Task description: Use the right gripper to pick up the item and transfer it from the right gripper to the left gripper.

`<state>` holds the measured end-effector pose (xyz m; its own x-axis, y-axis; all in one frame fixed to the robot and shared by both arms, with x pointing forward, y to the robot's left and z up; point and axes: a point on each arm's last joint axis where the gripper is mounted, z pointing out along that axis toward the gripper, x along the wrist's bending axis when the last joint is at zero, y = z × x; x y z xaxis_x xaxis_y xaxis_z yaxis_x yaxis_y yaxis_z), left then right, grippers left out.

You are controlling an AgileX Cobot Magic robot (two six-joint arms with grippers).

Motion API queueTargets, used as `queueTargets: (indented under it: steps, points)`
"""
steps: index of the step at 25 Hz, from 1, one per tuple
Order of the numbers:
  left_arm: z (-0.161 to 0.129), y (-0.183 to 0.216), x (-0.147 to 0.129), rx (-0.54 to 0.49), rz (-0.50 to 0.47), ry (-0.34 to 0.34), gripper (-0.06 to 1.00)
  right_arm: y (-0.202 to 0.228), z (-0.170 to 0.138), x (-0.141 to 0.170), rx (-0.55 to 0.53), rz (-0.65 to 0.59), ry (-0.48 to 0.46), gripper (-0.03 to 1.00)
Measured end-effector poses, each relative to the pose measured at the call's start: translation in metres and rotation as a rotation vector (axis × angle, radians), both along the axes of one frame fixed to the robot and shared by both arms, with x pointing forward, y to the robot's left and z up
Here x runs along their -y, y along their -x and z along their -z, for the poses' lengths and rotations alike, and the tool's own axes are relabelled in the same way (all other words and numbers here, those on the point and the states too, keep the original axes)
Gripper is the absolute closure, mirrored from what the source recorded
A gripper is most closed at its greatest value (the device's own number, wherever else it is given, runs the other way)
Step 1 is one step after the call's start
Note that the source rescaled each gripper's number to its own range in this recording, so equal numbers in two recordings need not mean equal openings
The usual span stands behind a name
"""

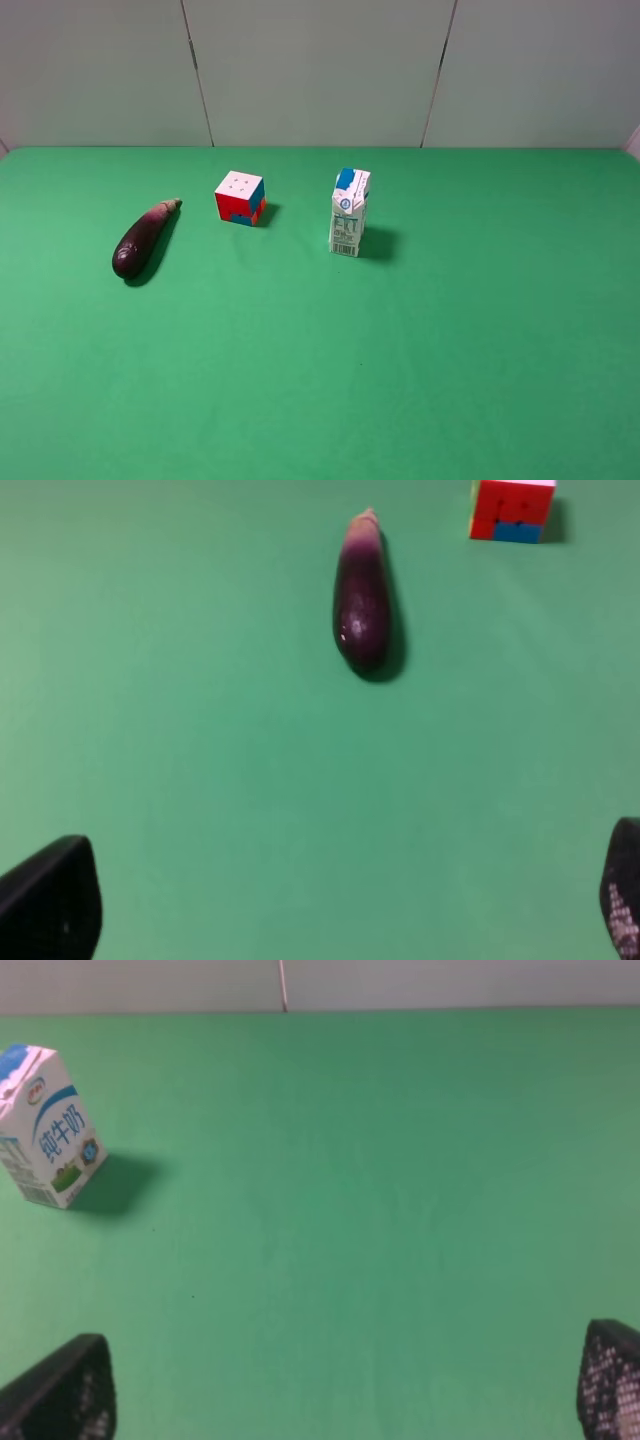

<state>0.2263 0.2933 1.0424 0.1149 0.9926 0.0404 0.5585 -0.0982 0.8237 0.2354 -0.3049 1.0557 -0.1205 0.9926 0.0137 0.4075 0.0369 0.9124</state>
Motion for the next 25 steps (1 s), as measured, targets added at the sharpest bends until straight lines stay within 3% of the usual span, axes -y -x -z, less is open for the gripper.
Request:
queueTargets:
  steps: [25]
  points:
    - [-0.001, -0.0007, 0.0, 0.014, 0.006, -0.009, -0.06, 0.0, 0.0, -0.0002, 0.0, -0.001, -0.002, -0.03]
